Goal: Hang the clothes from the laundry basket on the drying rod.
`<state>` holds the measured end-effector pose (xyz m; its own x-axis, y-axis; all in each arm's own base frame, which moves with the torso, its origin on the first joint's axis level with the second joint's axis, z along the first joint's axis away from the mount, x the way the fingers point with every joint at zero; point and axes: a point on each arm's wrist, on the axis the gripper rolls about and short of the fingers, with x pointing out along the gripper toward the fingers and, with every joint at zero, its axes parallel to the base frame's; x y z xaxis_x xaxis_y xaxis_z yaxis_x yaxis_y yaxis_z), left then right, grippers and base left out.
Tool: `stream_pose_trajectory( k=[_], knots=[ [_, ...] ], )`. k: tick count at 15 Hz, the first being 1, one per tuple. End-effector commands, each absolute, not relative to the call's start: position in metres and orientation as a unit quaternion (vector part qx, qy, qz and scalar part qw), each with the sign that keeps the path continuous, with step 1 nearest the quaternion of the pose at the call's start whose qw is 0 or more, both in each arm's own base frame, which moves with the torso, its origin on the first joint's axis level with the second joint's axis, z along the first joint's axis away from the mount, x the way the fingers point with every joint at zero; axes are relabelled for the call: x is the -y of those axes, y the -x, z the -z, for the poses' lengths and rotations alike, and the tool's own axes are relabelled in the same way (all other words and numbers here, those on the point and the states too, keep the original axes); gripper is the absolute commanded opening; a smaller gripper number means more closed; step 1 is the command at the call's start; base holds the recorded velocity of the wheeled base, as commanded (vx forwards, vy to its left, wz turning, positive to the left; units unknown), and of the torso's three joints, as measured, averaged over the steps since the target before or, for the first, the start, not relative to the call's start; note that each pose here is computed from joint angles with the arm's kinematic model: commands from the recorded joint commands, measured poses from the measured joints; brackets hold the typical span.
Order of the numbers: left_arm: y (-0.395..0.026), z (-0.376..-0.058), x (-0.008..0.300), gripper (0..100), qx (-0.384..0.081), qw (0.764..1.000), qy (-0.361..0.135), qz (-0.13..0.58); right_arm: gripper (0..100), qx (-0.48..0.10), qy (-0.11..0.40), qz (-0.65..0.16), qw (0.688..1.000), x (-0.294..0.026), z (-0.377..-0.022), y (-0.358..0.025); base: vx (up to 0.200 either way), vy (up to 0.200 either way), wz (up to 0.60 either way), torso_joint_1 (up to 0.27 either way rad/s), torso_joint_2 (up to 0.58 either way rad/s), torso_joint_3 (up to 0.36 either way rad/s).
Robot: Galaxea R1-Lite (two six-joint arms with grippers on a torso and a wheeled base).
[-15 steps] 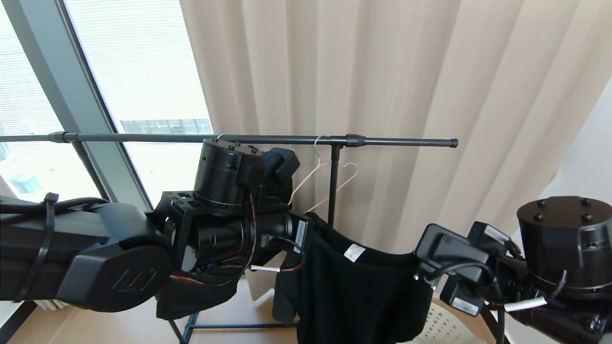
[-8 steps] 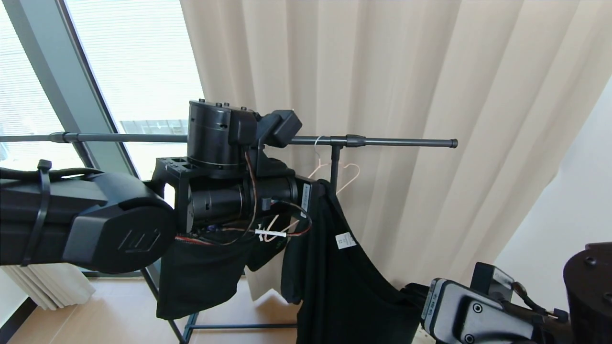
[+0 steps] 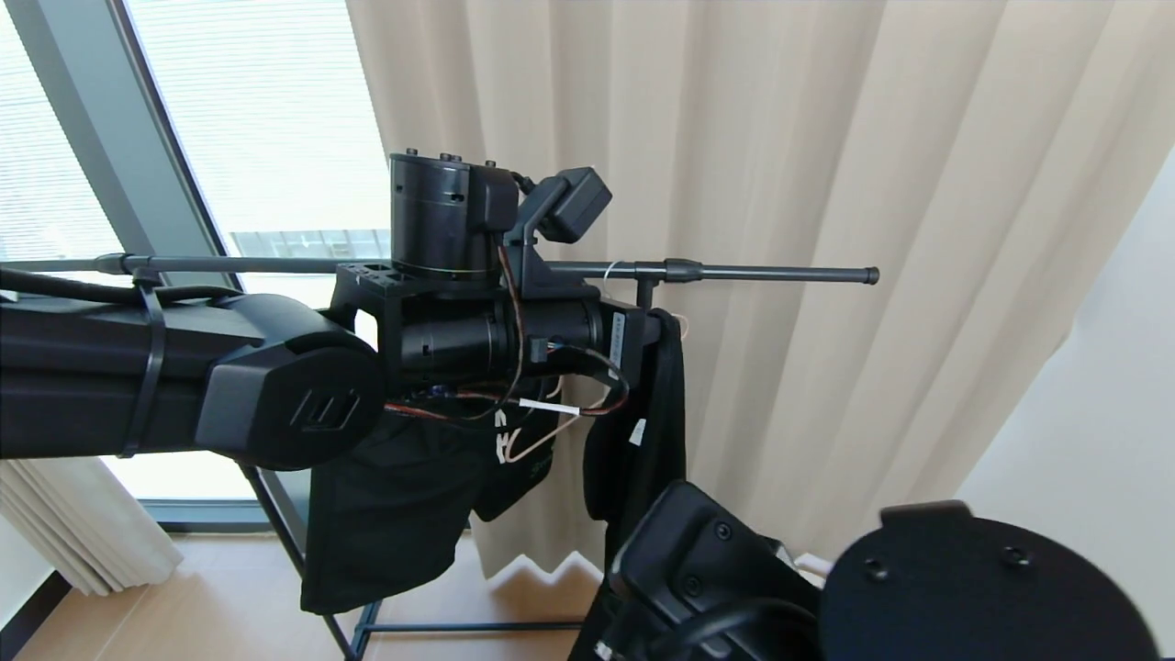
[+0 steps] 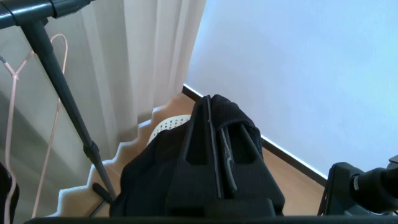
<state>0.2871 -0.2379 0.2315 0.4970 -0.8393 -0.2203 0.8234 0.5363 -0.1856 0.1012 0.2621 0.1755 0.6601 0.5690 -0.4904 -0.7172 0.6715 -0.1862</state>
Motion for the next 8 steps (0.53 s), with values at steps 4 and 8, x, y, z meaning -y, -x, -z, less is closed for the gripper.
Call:
stream_pose_trajectory(
  k=[4, 8],
  knots=[
    [-0.287, -0.230, 0.238, 0, -0.145, 0.864, 0.027, 0.481, 0, -0.215, 0.154, -0.349, 0.899, -0.276, -0.172, -0.105, 0.000, 0.000, 0.00, 0.000, 0.00, 0.000],
    [-0.291, -0.241, 0.218, 0, -0.143, 0.880, 0.030, 0.452, 0, -0.216, 0.201, -0.294, 0.909, -0.232, -0.166, -0.108, 0.000, 0.000, 0.00, 0.000, 0.00, 0.000]
  ],
)
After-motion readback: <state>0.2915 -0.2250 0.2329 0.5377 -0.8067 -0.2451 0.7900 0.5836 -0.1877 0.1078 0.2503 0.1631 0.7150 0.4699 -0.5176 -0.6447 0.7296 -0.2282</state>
